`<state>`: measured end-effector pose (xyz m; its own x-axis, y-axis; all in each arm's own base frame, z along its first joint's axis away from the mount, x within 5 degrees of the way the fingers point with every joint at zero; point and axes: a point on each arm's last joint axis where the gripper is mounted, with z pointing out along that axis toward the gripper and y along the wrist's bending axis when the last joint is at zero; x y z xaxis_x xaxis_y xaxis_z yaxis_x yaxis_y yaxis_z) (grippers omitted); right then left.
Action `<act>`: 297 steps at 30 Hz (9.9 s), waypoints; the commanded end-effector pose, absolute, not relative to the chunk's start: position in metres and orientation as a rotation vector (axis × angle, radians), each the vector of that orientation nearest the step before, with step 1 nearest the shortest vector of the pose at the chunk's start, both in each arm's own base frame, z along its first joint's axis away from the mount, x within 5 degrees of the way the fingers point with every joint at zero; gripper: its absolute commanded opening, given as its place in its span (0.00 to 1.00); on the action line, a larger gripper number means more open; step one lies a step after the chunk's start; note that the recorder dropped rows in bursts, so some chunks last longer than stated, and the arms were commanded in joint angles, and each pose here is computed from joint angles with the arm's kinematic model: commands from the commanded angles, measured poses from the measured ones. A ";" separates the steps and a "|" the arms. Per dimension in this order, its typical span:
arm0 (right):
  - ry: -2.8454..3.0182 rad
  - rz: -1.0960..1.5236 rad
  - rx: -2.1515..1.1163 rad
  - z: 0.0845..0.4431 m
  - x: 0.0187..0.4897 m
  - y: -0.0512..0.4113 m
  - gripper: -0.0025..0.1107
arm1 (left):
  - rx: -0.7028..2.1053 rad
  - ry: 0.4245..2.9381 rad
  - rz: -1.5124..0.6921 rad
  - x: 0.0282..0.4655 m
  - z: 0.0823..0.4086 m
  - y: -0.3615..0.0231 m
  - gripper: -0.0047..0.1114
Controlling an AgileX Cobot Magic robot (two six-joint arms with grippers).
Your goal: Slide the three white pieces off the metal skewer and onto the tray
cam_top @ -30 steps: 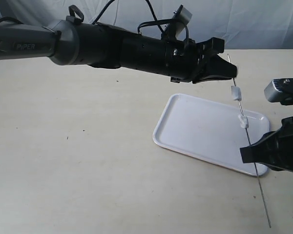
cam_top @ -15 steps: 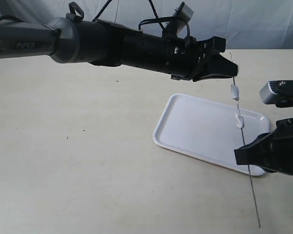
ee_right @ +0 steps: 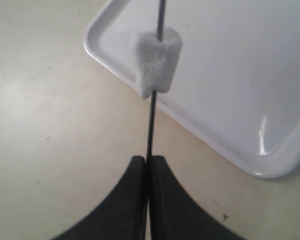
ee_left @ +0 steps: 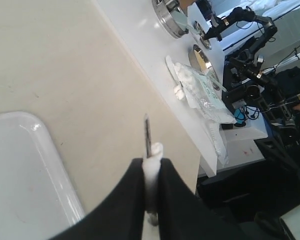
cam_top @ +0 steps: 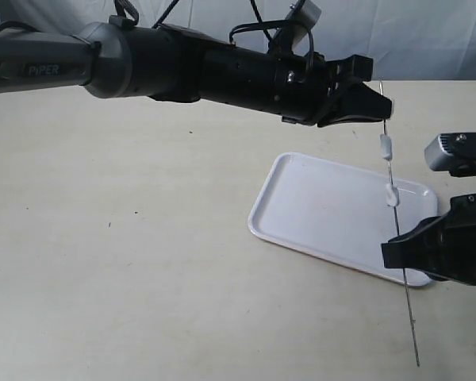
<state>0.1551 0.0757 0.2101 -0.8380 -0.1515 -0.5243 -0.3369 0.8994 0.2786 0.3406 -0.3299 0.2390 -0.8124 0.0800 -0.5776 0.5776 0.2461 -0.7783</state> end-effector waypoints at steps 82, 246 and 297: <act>2.577 0.240 -0.374 0.253 0.154 0.060 0.02 | 0.711 2.180 -1.743 0.311 0.246 -0.346 0.43; 2.430 0.493 -0.380 0.259 0.126 0.066 0.02 | 0.714 2.478 -1.431 0.358 0.140 -0.309 0.32; 2.391 0.403 -0.272 0.255 0.146 0.064 0.02 | 1.142 1.867 -1.856 0.297 0.247 -0.339 0.40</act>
